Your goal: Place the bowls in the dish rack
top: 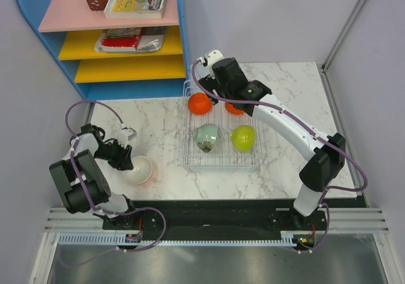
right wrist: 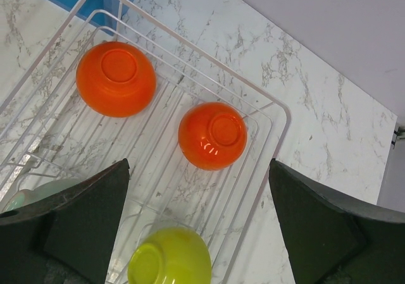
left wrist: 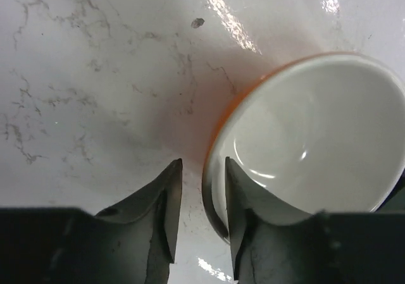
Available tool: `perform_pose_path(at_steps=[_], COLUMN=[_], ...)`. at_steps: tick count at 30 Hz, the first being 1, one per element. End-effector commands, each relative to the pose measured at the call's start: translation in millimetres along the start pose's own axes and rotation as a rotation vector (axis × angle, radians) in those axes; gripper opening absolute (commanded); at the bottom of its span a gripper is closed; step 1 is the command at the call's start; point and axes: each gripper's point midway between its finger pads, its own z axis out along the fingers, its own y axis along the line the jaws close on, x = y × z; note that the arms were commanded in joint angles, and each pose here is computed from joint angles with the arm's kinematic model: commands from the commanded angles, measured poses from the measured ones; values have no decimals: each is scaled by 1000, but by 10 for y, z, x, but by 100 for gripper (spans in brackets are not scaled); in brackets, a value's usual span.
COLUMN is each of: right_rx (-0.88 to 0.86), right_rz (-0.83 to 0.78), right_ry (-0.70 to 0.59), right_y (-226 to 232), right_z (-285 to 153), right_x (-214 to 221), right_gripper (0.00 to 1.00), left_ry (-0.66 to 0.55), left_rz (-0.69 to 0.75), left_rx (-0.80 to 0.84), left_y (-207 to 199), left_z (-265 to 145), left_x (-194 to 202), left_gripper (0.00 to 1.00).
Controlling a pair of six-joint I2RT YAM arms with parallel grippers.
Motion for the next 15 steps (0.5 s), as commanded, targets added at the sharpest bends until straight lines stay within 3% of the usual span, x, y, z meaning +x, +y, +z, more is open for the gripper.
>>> perform_pose_path(at_steps=[1, 5, 11, 15], right_rx=[7, 16, 11, -66], right_rz=[34, 33, 39, 69], right_ry=[-57, -54, -54, -53], right_y=[-99, -116, -111, 18], right_z=[-138, -127, -128, -134], right_x=[-184, -178, -176, -173], right_gripper=[98, 98, 98, 98], left_ry=[-22, -24, -43, -191], left_rz=[61, 61, 58, 106], left_rx=[-7, 16, 41, 72], left_y=[101, 70, 66, 8], left_z=[-41, -38, -76, -326], left_x=[-118, -143, -239, -718], left_gripper=[20, 3, 2, 2])
